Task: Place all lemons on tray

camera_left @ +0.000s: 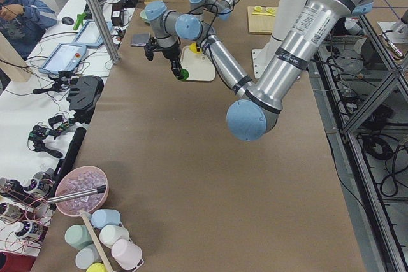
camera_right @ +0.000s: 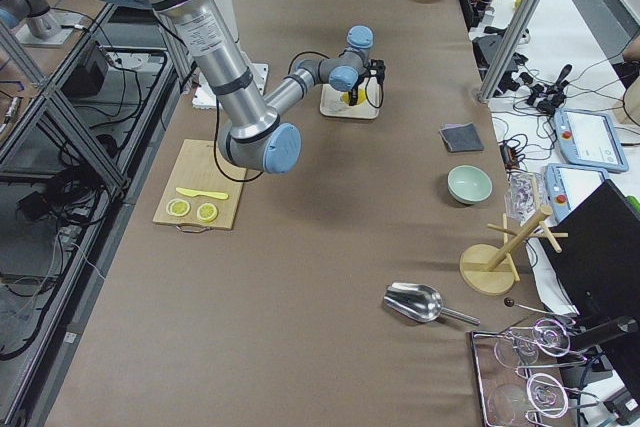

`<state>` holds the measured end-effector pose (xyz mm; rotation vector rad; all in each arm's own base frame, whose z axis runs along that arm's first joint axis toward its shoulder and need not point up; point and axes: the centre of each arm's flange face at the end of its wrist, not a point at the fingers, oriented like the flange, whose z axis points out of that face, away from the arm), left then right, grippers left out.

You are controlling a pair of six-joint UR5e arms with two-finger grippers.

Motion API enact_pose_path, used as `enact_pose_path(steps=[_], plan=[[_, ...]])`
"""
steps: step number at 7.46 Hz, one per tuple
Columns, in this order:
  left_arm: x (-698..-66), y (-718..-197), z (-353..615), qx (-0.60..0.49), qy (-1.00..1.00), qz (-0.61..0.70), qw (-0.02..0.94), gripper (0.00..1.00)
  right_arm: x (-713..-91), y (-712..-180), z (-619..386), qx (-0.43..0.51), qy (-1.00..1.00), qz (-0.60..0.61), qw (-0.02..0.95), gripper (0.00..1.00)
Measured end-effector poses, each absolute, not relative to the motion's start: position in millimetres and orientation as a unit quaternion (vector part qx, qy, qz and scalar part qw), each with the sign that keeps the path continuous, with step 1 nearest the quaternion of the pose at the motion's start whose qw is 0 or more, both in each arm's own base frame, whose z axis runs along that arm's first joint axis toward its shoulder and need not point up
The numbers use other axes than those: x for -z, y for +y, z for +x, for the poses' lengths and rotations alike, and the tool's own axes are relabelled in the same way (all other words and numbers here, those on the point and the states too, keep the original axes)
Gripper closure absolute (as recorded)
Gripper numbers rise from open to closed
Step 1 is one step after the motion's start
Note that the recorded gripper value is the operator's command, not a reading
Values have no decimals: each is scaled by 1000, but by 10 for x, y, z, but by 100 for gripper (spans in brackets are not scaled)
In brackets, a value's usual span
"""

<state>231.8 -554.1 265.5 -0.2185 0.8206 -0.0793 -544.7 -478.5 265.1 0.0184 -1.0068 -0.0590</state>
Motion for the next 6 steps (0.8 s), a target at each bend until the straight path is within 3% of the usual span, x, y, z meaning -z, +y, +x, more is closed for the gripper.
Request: enact_pose_path(steps=[1, 6], plan=[[-2523, -5493, 2454, 50, 399, -112, 909, 100, -2645, -4784, -5450, 27, -483, 8, 875, 0], [-2054, -5154, 3269, 94, 393, -134, 905, 100, -2692, -5052, -5115, -1, -482, 22, 876, 0]])
